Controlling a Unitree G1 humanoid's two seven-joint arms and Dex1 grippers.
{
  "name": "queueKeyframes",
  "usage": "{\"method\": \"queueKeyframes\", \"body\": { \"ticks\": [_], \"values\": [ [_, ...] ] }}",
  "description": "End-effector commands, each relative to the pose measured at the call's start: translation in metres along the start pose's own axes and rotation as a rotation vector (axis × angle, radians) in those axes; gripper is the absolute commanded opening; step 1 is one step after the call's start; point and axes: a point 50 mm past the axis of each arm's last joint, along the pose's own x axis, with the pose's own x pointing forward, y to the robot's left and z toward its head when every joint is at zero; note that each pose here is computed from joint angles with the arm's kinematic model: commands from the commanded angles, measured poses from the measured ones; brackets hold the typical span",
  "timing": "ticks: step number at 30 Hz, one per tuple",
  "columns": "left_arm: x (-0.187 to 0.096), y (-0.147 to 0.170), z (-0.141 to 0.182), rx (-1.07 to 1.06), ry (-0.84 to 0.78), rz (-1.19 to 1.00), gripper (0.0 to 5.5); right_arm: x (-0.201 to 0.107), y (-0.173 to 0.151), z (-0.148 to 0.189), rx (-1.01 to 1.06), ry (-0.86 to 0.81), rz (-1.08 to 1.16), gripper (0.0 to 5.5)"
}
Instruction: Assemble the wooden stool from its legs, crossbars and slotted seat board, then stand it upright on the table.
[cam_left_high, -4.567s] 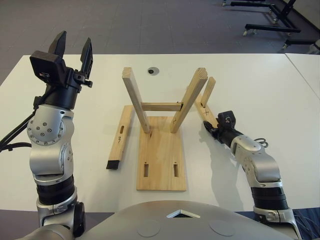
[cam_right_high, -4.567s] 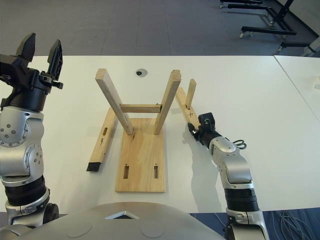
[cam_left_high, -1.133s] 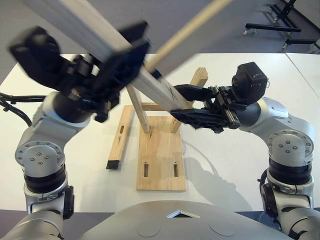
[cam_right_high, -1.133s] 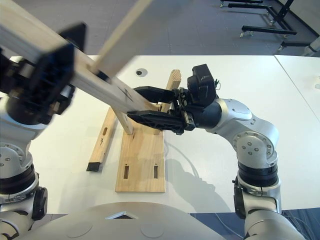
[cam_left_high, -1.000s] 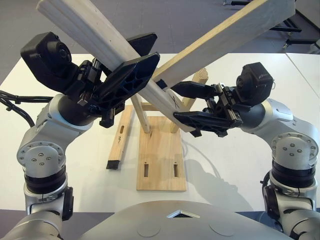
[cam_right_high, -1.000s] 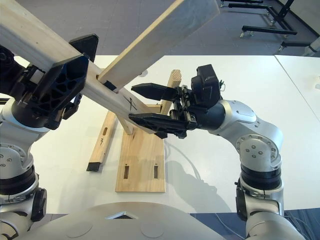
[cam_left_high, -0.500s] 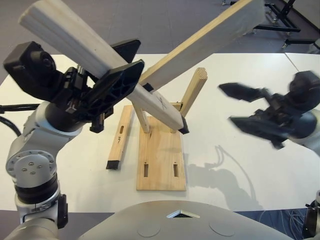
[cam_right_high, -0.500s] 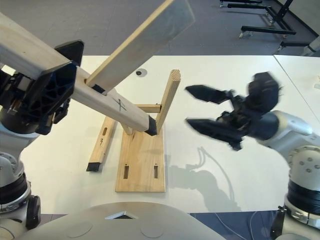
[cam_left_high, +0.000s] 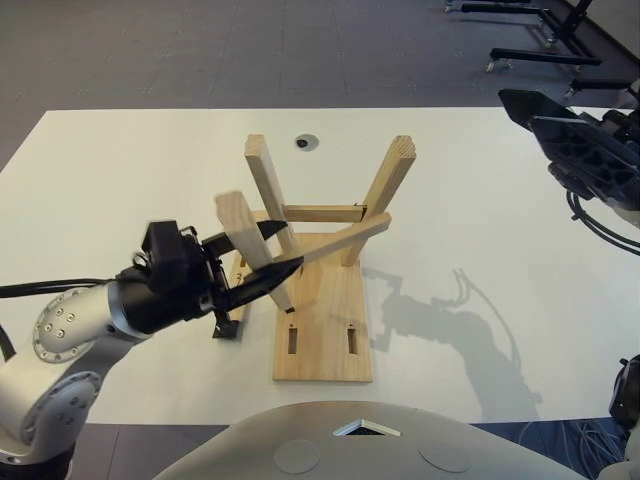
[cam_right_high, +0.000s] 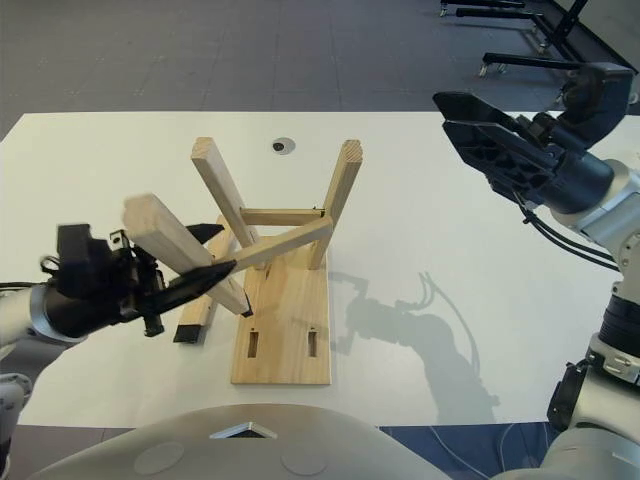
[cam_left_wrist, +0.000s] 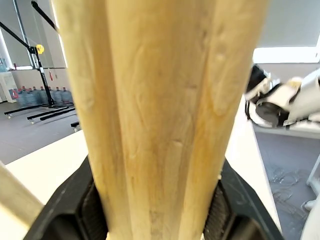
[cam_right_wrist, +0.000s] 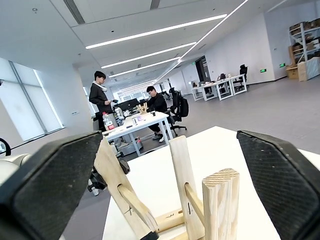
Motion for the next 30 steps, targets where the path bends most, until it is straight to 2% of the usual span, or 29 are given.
{"method": "queueKeyframes", "body": {
  "ticks": [1,7,13,23,30],
  "values": [
    [0.004,-0.012,-0.004,-0.003,-0.058,-0.079,2.04,0.007,-0.002,-0.003,0.003,0.047,0.016,4.94],
    [-0.004,-0.01,-0.007,0.01,-0.08,-0.139,2.04,0.01,-0.003,-0.01,0.017,0.053,0.027,4.94],
    [-0.019,-0.004,-0.02,-0.026,-0.003,-0.186,2.04,0.012,-0.003,-0.016,0.028,0.065,0.032,4.94],
    [-0.011,-0.005,-0.027,-0.047,-0.093,-0.234,2.04,0.015,-0.005,-0.019,0.015,0.07,0.04,4.94],
    [-0.017,-0.003,-0.027,-0.114,-0.076,-0.283,2.04,0.015,-0.005,-0.021,0.017,0.062,0.037,4.94]
  ]
}}
